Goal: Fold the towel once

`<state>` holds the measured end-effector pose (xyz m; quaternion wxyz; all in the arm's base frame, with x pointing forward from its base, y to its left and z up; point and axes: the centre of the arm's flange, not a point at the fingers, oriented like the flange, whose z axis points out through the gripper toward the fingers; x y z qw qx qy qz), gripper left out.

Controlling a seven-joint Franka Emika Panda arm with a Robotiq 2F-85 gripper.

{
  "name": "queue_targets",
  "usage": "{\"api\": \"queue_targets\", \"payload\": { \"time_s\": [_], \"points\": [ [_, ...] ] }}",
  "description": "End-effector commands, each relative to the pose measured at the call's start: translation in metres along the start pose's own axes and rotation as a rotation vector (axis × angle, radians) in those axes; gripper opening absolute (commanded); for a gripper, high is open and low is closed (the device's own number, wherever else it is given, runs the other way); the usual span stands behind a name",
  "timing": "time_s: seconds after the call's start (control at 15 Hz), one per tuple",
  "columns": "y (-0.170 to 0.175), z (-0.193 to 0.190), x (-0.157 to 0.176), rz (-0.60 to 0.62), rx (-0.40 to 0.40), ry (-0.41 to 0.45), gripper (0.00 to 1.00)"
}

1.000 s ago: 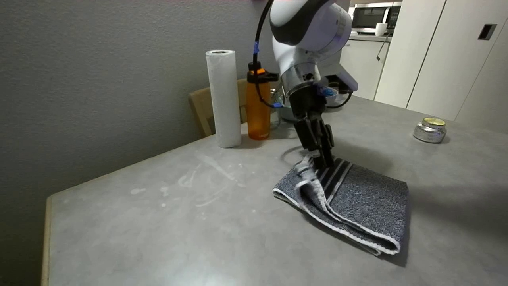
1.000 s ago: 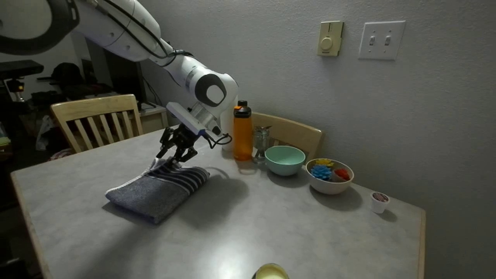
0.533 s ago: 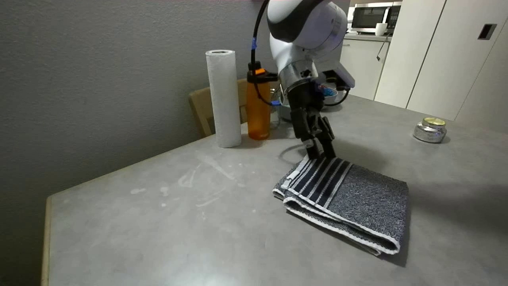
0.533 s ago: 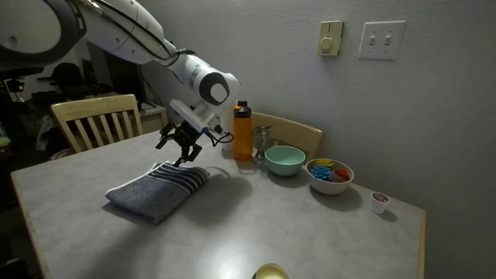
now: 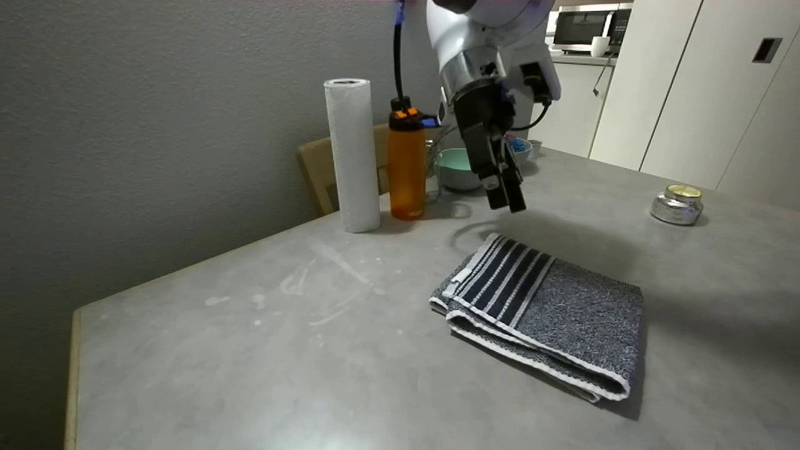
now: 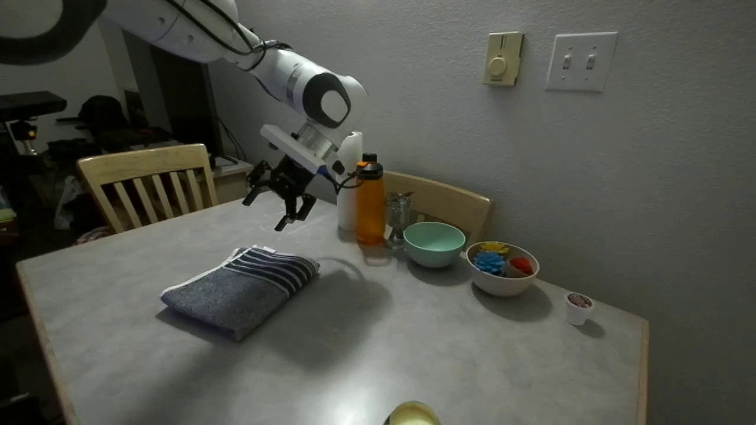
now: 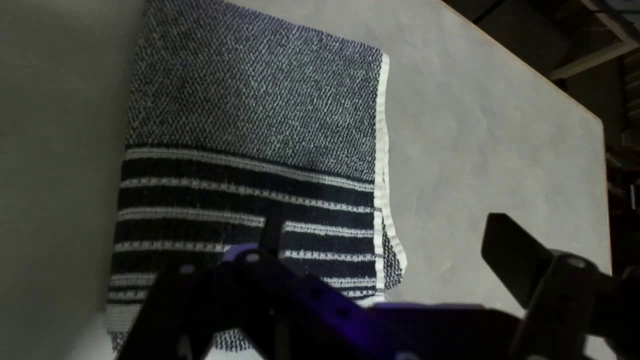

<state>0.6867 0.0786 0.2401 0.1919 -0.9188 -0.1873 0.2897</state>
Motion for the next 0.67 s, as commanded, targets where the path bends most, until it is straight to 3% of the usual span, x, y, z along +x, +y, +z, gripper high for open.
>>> {"api": "queue_targets", "payload": {
  "time_s": [0.0, 0.27, 0.33, 0.6],
  "points": [
    [-0.032, -0.017, -0.058, -0.078, -0.133, 0.018, 1.0],
    [-0.049, -0.037, -0.087, -0.132, -0.18, 0.052, 1.0],
    [-0.044, -0.052, -0.053, -0.096, -0.159, 0.036, 1.0],
    [-0.051, -0.054, -0.067, -0.113, -0.167, 0.041, 1.0]
  ]
}}
